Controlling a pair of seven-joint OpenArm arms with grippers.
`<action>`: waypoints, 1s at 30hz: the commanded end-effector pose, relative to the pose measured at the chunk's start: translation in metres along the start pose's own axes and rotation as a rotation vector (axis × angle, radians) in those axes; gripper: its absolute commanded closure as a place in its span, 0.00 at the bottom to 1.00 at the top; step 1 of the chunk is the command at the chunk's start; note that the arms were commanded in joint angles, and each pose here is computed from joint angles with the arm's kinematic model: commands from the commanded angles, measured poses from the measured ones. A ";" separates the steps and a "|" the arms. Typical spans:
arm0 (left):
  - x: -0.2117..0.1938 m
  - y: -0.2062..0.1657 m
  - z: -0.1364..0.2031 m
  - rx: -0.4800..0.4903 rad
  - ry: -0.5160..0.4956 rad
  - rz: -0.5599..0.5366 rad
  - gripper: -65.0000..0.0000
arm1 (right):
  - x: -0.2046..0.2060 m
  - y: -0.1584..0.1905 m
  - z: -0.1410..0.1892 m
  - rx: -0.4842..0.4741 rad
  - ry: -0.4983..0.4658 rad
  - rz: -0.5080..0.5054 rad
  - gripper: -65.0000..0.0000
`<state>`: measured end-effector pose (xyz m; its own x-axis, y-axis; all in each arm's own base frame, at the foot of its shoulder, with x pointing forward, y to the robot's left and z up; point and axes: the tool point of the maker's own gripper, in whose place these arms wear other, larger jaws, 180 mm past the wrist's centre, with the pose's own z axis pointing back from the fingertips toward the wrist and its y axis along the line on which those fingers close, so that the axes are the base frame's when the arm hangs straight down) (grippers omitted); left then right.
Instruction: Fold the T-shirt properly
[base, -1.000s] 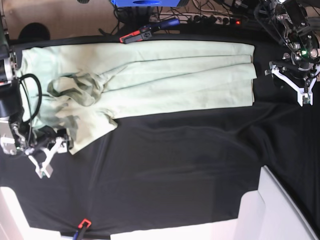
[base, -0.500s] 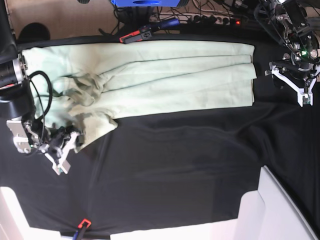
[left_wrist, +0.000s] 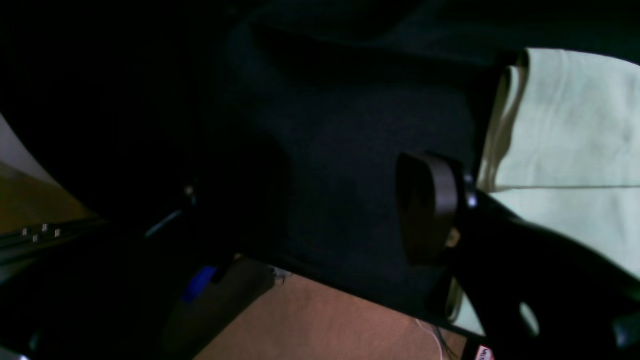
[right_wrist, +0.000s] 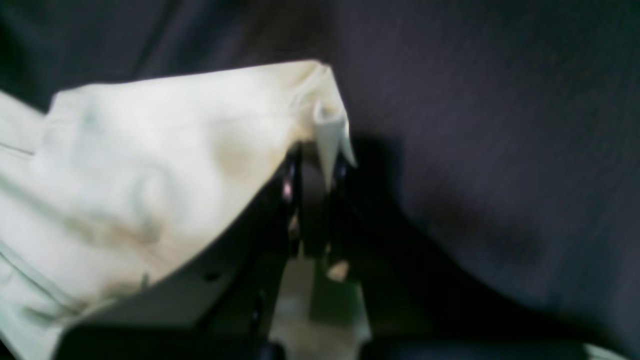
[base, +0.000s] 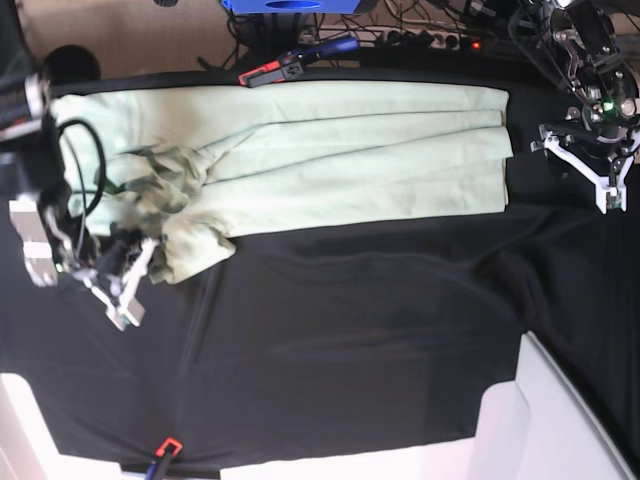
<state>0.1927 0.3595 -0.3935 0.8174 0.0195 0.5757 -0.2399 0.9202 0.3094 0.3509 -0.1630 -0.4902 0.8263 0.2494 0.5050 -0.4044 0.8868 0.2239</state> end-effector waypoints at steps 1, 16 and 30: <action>0.012 0.008 0.003 0.022 -0.037 -0.005 0.28 | 0.018 -0.009 0.014 -0.016 -0.058 0.006 1.00; 0.011 0.004 -0.005 0.010 -0.024 0.008 0.28 | -0.019 0.015 0.090 -0.102 -0.065 0.083 1.00; 0.017 0.003 -0.006 0.009 -0.035 0.012 0.28 | -0.083 0.038 0.118 -0.118 0.017 0.074 1.00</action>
<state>0.2016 0.3586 -0.3986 0.8153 0.0359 0.5780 -0.2462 0.9249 0.2898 0.2092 -0.1939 -0.4362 0.8266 0.3222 0.4615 -0.4097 0.9066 0.1009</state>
